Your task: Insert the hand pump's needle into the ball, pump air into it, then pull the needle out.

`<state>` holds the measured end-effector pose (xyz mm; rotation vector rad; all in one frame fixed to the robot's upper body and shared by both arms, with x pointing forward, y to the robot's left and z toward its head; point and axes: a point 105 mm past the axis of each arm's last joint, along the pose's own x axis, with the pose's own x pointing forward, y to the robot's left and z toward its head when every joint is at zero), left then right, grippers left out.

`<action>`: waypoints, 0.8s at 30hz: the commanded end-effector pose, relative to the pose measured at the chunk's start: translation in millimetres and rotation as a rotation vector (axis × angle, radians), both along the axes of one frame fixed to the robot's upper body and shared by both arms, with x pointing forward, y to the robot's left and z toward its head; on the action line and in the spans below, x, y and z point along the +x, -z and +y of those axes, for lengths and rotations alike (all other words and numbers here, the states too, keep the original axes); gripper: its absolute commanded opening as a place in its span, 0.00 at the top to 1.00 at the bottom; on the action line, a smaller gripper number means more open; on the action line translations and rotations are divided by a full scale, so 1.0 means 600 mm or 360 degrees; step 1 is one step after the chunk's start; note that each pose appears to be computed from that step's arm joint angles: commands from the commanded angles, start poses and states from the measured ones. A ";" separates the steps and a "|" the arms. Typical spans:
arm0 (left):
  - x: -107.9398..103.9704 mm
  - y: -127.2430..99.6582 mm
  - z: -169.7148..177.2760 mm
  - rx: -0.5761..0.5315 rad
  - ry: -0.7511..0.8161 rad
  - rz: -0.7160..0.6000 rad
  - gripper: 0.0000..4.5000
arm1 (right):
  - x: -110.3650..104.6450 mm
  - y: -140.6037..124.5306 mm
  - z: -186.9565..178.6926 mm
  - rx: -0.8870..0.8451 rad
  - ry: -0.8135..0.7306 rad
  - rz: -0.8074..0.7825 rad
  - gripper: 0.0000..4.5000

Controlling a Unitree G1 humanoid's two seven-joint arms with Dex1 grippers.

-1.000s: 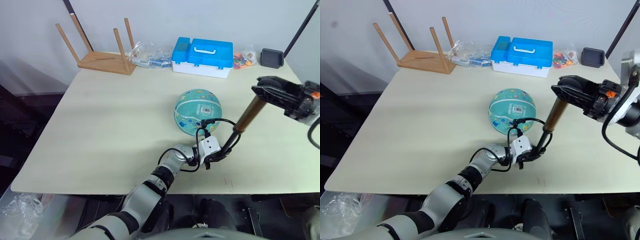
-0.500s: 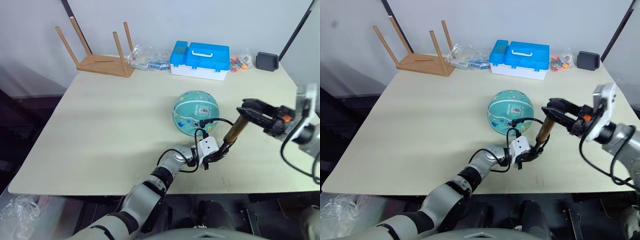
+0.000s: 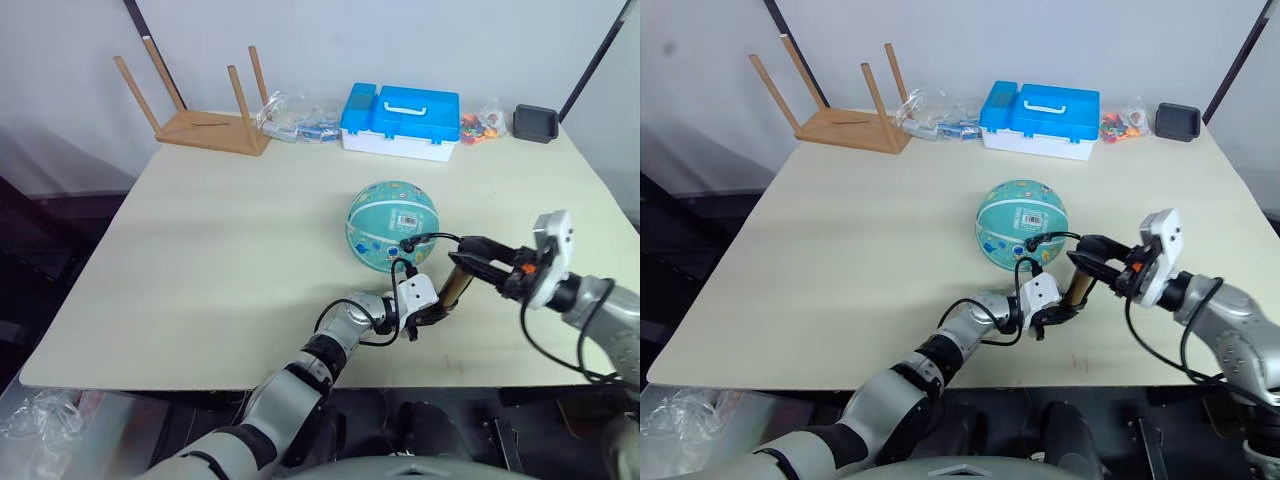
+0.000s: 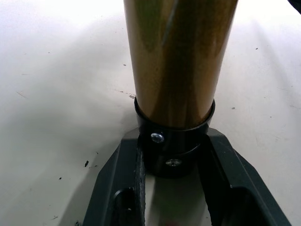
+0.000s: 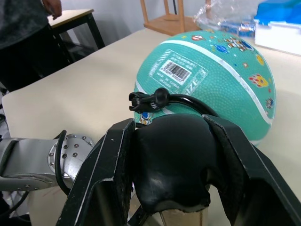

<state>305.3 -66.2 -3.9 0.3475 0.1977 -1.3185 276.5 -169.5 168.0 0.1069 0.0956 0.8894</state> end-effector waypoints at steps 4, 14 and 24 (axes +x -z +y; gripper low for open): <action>-0.015 0.047 0.026 0.0129 -0.0022 0.0147 0.76 | -0.040 -0.182 -0.013 0.0105 -0.0047 -0.0429 0.61; -0.016 0.047 0.026 0.0125 -0.0022 0.0152 0.76 | -0.063 -0.226 -0.005 0.0084 -0.0122 -0.0405 0.61; -0.017 0.047 0.023 0.0118 -0.0027 0.0151 0.76 | -0.022 -0.007 -0.008 -0.0043 -0.0021 0.0087 0.61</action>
